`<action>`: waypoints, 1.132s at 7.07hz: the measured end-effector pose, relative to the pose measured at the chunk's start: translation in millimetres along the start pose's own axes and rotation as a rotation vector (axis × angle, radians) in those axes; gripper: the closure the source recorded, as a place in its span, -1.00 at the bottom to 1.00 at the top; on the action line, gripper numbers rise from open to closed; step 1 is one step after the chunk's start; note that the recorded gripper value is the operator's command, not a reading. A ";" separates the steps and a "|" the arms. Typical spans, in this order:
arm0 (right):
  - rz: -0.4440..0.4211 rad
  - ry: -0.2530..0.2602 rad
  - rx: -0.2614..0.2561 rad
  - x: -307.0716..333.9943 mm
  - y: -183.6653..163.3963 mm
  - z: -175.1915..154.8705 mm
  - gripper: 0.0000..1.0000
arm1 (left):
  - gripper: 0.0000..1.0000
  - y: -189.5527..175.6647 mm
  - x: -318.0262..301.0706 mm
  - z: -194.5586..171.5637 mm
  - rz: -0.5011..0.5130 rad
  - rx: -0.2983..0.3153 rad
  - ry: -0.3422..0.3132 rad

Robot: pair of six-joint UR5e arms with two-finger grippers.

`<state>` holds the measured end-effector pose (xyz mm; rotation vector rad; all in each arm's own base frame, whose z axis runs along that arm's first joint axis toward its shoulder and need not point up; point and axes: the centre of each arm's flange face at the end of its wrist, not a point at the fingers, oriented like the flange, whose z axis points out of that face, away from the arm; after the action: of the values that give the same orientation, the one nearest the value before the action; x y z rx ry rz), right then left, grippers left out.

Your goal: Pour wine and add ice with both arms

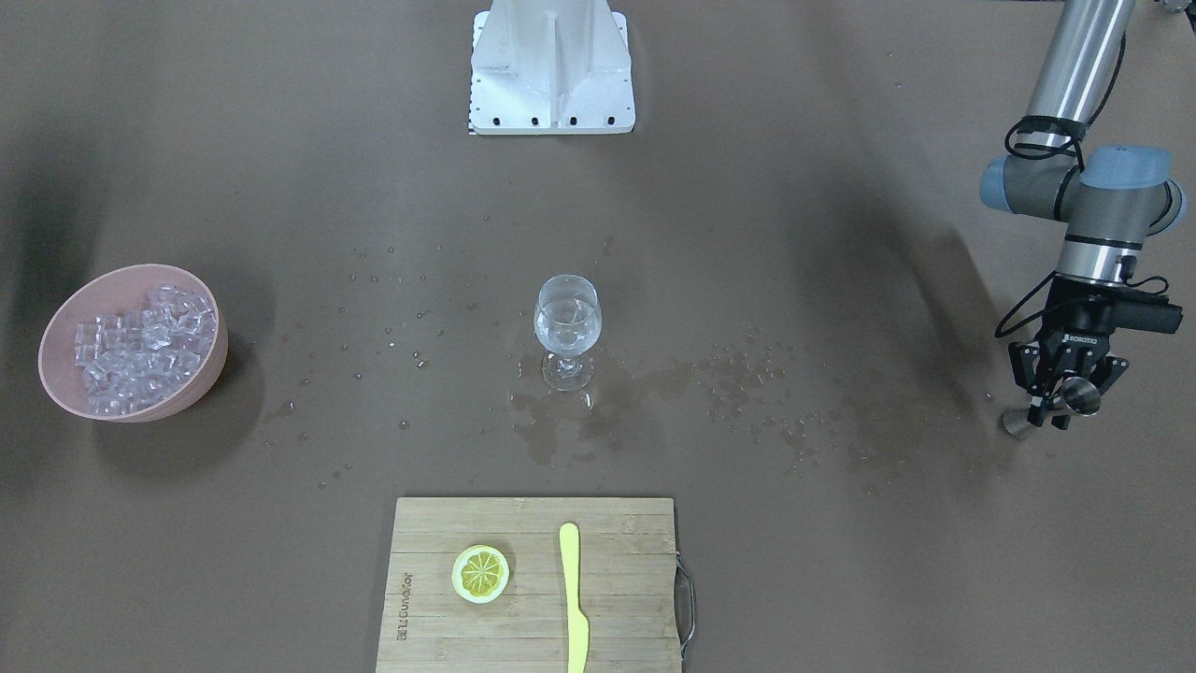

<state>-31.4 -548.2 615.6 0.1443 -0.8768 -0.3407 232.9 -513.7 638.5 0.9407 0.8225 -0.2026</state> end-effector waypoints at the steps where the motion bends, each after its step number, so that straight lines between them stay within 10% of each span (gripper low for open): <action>1: -0.001 -0.001 0.001 -0.7 -0.1 -0.6 -1.00 | 1.00 -11.3 12.8 -5.0 -0.001 0.018 0.028; 8: 0.020 -0.024 0.009 -6.4 -0.6 -3.4 -1.00 | 1.00 -78.4 283.4 -62.0 0.046 0.065 0.189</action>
<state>-32.7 -546.6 608.6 0.1395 -0.9032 -0.3205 355.7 -459.4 369.7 1.0499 0.9716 -0.1015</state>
